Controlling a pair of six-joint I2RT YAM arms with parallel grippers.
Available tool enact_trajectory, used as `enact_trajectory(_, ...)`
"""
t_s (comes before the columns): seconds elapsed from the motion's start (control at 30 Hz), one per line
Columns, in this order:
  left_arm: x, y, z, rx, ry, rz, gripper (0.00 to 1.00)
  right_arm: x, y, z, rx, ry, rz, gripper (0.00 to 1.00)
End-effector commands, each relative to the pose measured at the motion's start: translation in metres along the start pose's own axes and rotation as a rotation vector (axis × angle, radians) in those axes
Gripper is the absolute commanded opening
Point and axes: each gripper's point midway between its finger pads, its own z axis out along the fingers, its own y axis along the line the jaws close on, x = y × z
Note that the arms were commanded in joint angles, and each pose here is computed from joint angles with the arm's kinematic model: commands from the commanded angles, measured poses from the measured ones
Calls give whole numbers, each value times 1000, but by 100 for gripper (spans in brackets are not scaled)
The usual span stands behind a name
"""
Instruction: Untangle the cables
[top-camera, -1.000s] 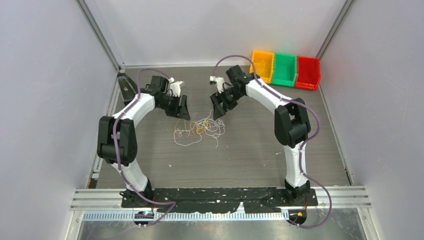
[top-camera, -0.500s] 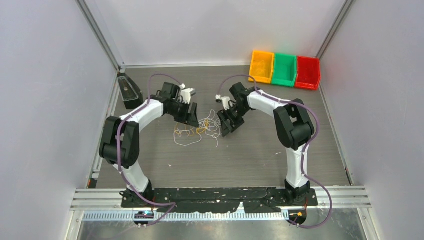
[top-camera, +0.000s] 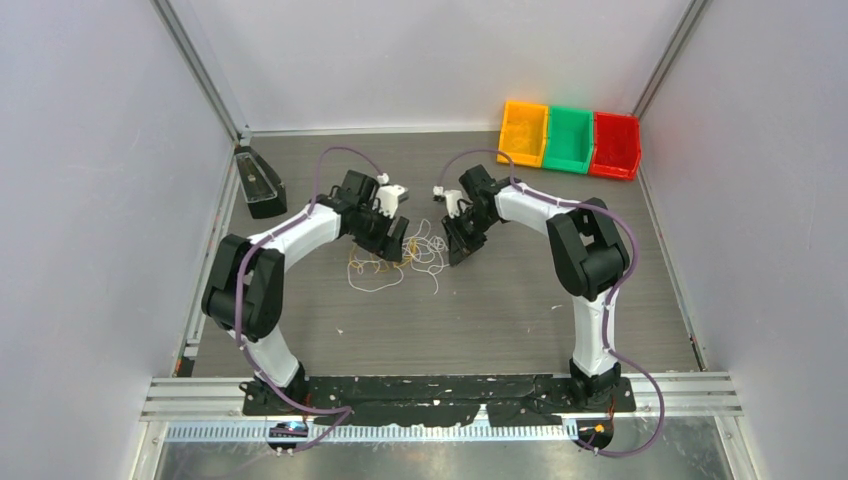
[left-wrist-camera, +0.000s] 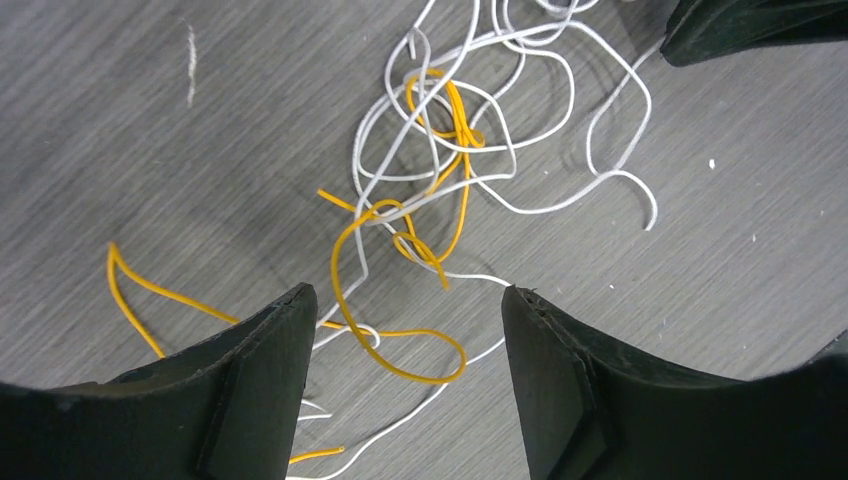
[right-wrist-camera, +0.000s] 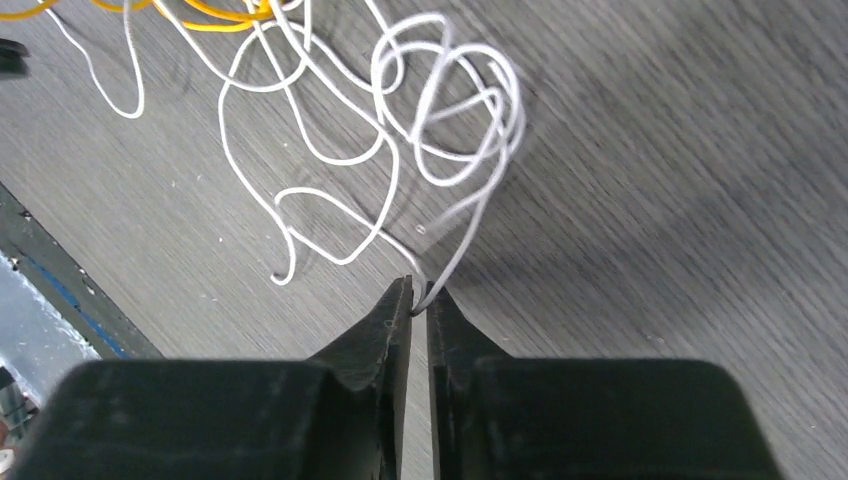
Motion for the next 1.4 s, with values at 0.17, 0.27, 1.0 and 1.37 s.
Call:
enact_trajectory(0.17,-47,-8,-9,-28,-103,193,70,-18,-6,-26,23,-119,12,5)
enact_trajectory(0.27,-53,-13,-1,-49,-105,242,72,-20,-4,-35,9,-154,24,5)
enact_trajectory(1.0,-30,-8,35,-82,36,153,70,-16,-34,-8,99,-112,119,17)
enact_trajectory(1.37,-8,0,32,-144,93,68,29,-7,-92,-122,379,-211,20,5)
